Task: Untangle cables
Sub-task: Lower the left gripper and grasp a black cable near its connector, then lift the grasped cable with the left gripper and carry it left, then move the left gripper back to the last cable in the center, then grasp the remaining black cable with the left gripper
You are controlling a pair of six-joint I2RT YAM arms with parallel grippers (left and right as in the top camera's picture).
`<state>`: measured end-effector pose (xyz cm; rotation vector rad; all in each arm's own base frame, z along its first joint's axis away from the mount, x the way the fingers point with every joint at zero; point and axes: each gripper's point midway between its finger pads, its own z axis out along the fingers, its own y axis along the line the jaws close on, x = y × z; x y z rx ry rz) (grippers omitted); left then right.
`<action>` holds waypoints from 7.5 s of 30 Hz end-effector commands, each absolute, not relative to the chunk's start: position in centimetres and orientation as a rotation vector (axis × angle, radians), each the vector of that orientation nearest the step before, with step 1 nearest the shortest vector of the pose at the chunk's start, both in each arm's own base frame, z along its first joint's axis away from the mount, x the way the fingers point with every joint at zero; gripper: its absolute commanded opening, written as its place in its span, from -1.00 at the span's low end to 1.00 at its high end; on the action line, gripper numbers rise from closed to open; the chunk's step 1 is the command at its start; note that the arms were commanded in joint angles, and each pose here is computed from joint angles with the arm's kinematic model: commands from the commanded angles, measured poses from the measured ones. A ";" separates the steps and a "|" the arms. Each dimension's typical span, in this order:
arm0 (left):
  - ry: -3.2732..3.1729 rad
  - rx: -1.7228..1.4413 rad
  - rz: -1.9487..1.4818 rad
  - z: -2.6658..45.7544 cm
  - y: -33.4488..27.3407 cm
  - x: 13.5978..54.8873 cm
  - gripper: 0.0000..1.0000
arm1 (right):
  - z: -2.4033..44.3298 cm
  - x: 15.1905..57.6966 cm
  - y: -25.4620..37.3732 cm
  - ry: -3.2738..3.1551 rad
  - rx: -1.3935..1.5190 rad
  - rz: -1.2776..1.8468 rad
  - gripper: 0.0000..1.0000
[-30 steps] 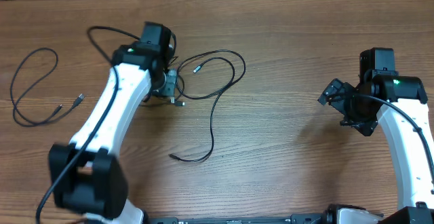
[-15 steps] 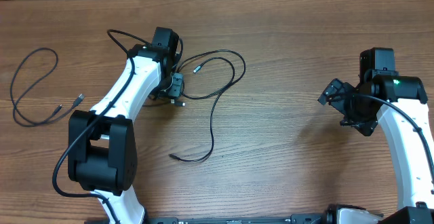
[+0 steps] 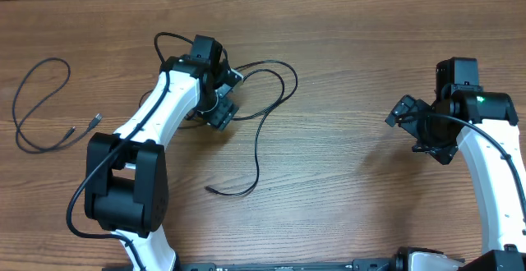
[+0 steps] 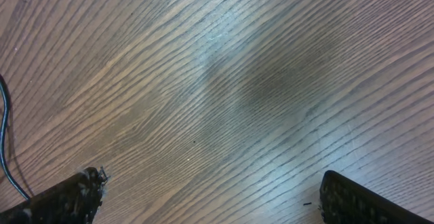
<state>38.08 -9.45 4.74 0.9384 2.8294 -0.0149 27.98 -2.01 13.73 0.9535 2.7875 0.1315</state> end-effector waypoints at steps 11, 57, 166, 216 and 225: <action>2.869 1.073 0.012 0.0 -7.8 38.3 0.54 | 15.0 28.6 -2.2 2.741 0.929 0.143 1.00; 2.777 0.782 -0.022 15.6 -8.8 41.4 -0.91 | 15.1 28.8 -2.2 2.735 0.927 0.145 0.99; 2.347 -0.961 0.620 27.0 23.1 39.5 -0.92 | 15.0 28.4 -2.2 2.748 0.932 0.141 1.00; 2.963 0.197 -0.236 12.0 -13.5 39.8 0.99 | 15.0 28.5 -2.2 2.745 0.930 0.142 1.00; 3.099 0.343 -0.122 4.4 -15.5 38.5 0.85 | 15.0 28.5 -2.2 2.746 0.930 0.142 1.00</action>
